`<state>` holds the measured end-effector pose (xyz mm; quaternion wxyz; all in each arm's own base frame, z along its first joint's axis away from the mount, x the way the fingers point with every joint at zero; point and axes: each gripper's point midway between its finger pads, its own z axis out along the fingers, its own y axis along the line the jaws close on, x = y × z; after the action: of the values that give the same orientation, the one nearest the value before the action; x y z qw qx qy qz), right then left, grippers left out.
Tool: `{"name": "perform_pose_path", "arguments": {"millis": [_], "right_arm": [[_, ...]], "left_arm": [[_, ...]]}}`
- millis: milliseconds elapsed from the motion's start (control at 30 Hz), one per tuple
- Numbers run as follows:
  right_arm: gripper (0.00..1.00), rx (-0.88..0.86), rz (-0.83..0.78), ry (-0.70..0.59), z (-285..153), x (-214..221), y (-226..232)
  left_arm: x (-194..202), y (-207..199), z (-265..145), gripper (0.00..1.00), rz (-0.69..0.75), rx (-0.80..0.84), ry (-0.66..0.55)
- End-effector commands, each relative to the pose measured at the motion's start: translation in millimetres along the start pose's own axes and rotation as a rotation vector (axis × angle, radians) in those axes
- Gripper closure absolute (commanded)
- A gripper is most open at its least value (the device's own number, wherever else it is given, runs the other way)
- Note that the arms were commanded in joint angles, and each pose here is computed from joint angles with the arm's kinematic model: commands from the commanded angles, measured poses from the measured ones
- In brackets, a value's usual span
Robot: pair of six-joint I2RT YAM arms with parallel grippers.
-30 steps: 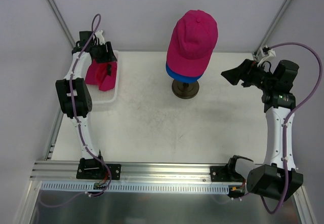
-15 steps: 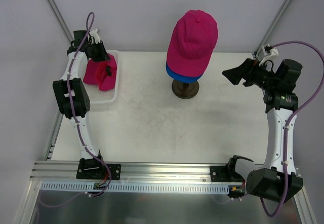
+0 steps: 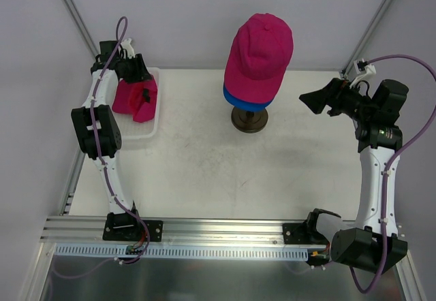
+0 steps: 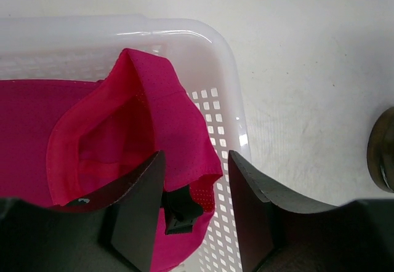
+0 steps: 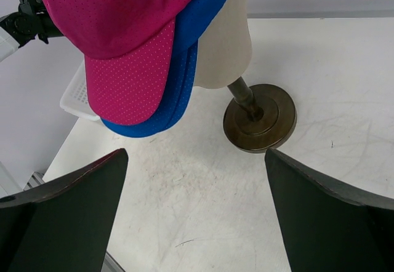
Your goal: Stack the hats
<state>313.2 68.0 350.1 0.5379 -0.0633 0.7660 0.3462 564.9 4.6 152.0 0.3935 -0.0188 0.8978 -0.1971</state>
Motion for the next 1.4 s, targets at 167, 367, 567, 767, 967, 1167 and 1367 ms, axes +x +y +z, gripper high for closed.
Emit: {"name": "perform_pose_path", "arguments": {"millis": [167,367,567,767,967,1167,1367], "right_arm": [[0.00,-0.020,-0.050,-0.014,-10,-6,13],[0.00,-0.022,-0.023,-0.009,-5,-10,10],[0.00,-0.023,-0.010,-0.010,-3,-14,10],[0.01,-0.027,-0.025,-0.012,-6,-12,13],[0.00,-0.024,-0.015,-0.006,-3,-11,8],[0.00,-0.023,0.011,0.004,2,-11,3],[0.01,-0.041,-0.014,-0.052,5,-29,16]], "left_arm": [[14,15,21,0.54,-0.009,-0.008,0.033],[16,19,26,0.64,-0.010,-0.017,0.040],[4,16,20,0.59,0.007,-0.022,0.012],[8,26,20,0.34,-0.001,-0.056,0.018],[9,12,28,0.41,-0.027,0.044,0.029],[-1,-6,21,0.73,-0.051,0.124,0.011],[-44,-29,-30,1.00,-0.065,0.175,-0.094]]}}
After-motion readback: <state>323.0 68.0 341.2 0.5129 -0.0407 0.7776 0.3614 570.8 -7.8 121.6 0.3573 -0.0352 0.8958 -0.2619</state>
